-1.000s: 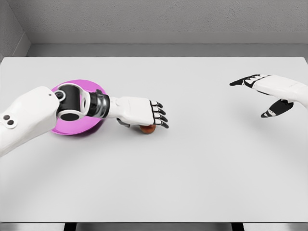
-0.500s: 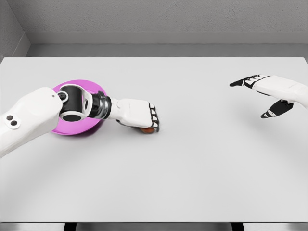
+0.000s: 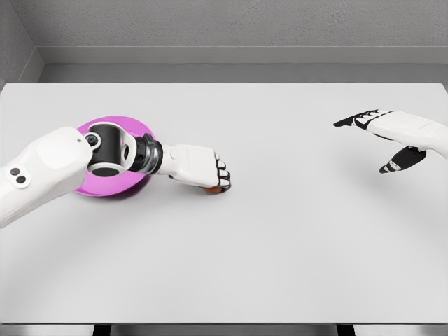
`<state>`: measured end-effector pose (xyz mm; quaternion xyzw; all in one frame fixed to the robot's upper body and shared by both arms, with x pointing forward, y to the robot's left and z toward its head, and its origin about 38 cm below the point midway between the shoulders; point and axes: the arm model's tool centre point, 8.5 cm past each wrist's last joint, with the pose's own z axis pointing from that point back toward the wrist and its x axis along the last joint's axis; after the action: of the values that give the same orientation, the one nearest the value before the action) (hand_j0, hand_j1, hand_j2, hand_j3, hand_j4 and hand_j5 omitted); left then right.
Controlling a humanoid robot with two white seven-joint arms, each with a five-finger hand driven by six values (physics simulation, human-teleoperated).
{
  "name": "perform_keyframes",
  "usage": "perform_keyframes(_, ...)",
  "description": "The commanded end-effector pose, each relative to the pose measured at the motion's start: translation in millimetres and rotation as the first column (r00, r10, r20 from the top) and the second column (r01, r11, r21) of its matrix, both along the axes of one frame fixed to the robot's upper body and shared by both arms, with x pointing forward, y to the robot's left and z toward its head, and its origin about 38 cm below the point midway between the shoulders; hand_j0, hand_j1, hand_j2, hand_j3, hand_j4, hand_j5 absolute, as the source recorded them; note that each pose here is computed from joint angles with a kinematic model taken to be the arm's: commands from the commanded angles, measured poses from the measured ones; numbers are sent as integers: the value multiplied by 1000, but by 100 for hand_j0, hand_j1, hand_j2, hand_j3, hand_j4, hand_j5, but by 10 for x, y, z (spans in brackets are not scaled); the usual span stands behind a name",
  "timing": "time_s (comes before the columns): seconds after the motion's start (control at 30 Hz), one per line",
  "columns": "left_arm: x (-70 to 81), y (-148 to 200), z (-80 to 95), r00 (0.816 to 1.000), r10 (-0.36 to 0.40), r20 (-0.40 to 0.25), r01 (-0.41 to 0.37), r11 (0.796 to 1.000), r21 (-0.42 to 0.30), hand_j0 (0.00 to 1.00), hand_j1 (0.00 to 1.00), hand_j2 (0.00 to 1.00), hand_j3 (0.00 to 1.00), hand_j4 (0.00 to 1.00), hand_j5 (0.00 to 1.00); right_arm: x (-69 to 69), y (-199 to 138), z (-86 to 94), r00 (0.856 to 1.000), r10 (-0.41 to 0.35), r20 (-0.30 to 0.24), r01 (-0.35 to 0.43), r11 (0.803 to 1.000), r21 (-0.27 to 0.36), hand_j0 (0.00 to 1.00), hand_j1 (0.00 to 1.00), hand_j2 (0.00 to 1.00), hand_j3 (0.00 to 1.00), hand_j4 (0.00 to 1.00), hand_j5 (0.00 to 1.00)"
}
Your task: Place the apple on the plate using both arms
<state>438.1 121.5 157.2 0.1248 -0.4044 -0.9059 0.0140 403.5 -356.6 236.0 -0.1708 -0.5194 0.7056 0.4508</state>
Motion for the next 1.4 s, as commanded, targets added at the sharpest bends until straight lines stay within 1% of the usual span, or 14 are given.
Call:
perform_keyframes(0.0,-23,5,-44,1000,-3,-15,3,1000,27,34,34,34,34,34,34,-1,-5,6,1000,-2,0,2,1000,2,100,100,100,100,100,100)
perform_keyframes(0.2,-3,25,-5,1000,8,-21,-8,1000,10,10,10,10,10,10,10,-6,-3,-11,1000,-1,-5,1,1000,2,100,100,100,100,100,100)
perform_keyframes(0.3,39,67,102,998,33,-46,-34,999,-37,10,10,10,10,10,10,-14,-3,-23,1000,-1,-7,1,1000,2,100,100,100,100,100,100)
perform_keyframes(0.43,139,353,261,993,104,-56,-109,991,-79,10,10,10,10,10,10,-51,-2,53,1000,12,6,-12,1000,-18,100,100,100,100,100,100)
perform_keyframes(0.5,187,405,365,989,132,-66,-139,982,-131,10,10,10,10,10,10,-51,-2,53,1000,12,7,-12,1000,-18,100,100,100,100,100,100)
perform_keyframes(0.57,265,739,527,977,205,-58,-212,965,-156,10,10,10,10,10,10,-51,-2,53,1000,12,7,-12,1000,-18,100,100,100,100,100,100)
perform_keyframes(0.7,337,1084,761,958,282,-44,-285,937,-202,10,10,10,10,10,10,-49,-6,51,1000,11,5,-11,1000,-16,100,100,100,100,100,100)
perform_keyframes(0.73,350,1216,821,951,309,-32,-309,930,-200,10,10,10,10,10,10,-49,-6,51,1000,10,6,-10,1000,-18,100,100,100,100,100,100)
perform_keyframes(0.97,401,1670,690,911,411,24,-411,911,-30,13,13,13,13,13,13,-48,-1,59,1000,12,8,-12,1000,-18,100,100,100,100,100,100)
perform_keyframes(1.13,430,1728,647,903,430,23,-430,903,-18,15,15,15,15,15,15,-48,-1,59,1000,12,8,-12,1000,-18,100,100,100,100,100,100)
perform_keyframes(1.2,422,1737,626,902,431,19,-431,902,-15,25,25,25,25,25,25,-48,-1,59,1000,12,8,-12,1000,-18,100,100,100,100,100,100)
perform_keyframes(1.23,419,1731,615,902,431,16,-431,902,-17,59,59,59,59,59,59,-50,3,61,1000,13,9,-13,1000,-18,100,100,100,100,100,100)
perform_keyframes(1.27,413,1726,606,903,429,14,-429,903,-17,100,100,100,100,100,100,-50,3,61,1000,13,9,-13,1000,-18,100,100,100,100,100,100)
perform_keyframes(1.37,410,1734,600,903,430,13,-430,903,-16,100,100,100,100,100,100,-50,3,62,1000,13,8,-13,1000,-16,100,100,100,100,100,100)
